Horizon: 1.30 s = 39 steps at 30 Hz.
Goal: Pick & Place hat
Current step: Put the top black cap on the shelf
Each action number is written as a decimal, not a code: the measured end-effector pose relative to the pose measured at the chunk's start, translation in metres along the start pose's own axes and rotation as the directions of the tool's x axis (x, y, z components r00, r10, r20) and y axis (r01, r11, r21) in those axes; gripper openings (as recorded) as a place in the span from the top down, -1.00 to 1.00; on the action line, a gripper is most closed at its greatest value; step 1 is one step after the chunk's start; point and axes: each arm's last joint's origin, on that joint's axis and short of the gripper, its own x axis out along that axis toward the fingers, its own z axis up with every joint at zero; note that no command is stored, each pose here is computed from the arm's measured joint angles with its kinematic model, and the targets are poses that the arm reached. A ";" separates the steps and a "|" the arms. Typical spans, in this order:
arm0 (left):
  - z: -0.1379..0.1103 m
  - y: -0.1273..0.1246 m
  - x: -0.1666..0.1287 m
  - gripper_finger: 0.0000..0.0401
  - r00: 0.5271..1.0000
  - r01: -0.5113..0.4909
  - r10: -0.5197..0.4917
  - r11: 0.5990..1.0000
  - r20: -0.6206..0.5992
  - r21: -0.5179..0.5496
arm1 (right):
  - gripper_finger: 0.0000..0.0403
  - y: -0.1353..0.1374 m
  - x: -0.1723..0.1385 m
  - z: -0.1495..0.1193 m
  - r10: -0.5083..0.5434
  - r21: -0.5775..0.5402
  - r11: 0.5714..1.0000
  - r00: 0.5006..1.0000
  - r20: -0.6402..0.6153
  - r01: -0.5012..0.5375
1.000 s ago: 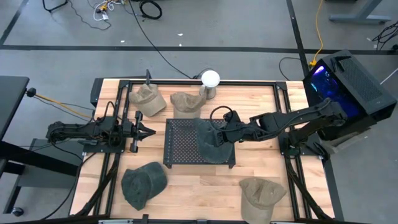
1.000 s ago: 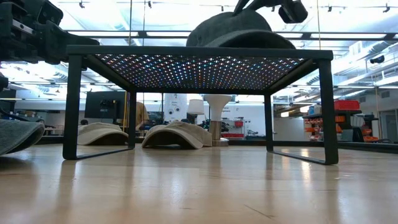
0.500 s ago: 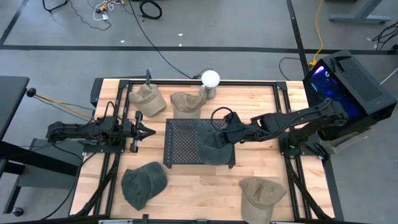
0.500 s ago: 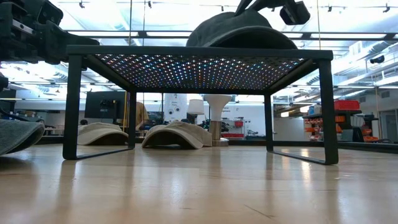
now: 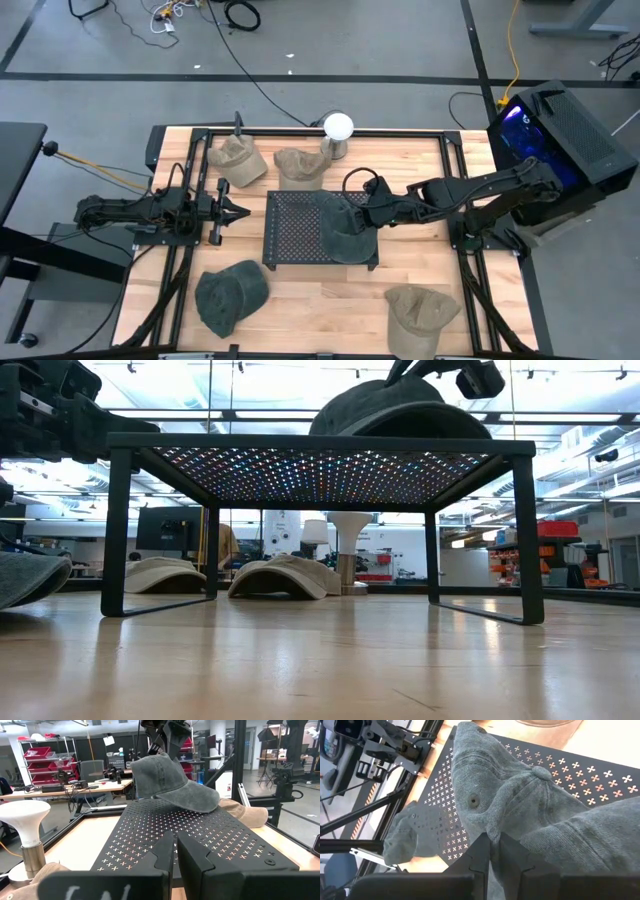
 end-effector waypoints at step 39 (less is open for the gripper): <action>0.000 0.000 0.000 0.85 1.000 0.000 0.000 1.000 0.000 0.000 | 0.82 -0.005 0.002 0.004 -0.042 -0.036 0.998 0.999 0.009 0.043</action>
